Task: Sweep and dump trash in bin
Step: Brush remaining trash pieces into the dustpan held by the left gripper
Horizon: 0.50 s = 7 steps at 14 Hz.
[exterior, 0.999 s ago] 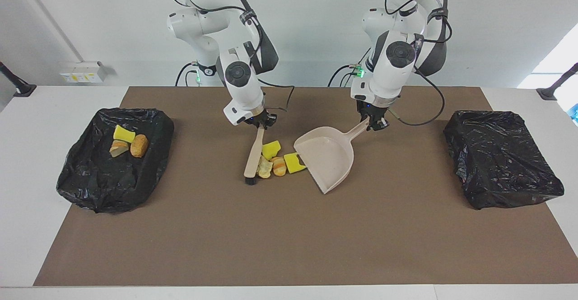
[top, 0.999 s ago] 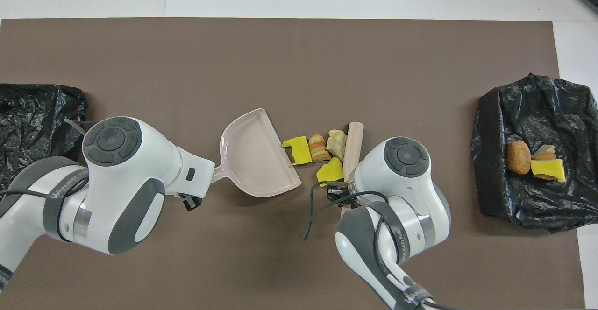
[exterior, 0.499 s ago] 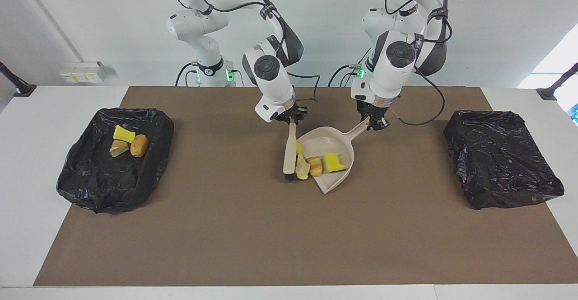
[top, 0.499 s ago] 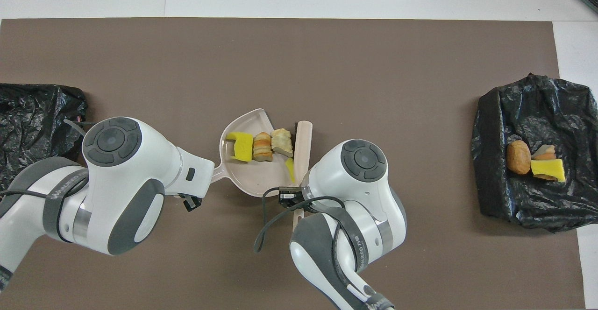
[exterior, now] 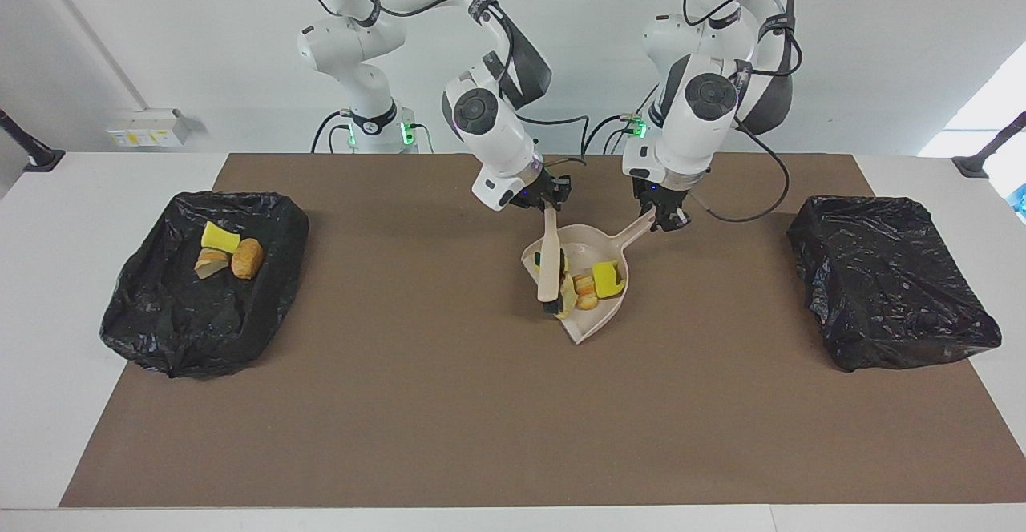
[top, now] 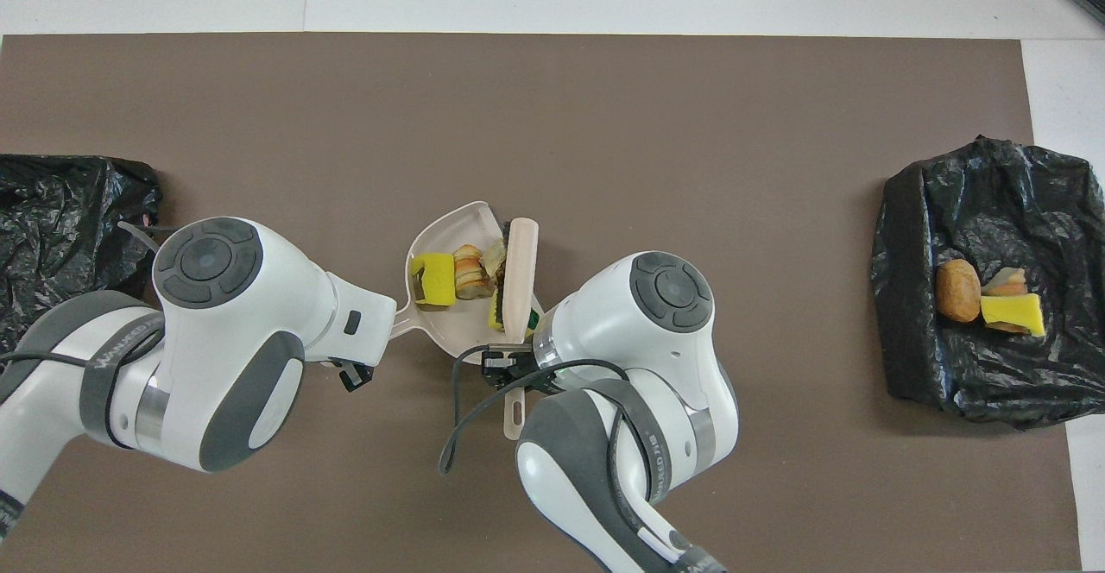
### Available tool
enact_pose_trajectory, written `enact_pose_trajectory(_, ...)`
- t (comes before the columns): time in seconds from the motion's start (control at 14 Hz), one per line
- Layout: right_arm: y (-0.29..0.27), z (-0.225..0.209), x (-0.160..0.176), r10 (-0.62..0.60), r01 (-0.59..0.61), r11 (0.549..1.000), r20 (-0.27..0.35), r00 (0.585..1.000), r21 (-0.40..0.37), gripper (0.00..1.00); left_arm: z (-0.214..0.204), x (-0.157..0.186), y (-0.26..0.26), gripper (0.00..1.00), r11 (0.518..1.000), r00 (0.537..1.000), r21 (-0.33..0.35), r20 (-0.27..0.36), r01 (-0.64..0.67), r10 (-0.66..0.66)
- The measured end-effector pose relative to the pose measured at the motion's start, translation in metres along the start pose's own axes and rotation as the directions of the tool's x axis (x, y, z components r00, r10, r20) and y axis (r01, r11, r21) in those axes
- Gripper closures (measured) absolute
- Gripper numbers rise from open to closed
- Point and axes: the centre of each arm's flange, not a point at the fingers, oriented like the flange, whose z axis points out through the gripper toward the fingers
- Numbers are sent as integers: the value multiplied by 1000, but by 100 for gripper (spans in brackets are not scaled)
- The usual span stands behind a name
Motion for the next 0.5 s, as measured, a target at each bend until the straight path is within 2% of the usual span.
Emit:
enact_pose_trajectory(0.14, 6, -20, -2, -22, 22, 999, 7, 1000, -30, 74, 0, 0, 0, 67, 1000, 1000, 0, 0, 4, -4)
enact_pose_trajectory(0.5, 23, -78, -14, -73, 67, 989, -38, 997, -132, 74, 0, 1, 1, 67, 1000, 1000, -3, -1, 26, -26)
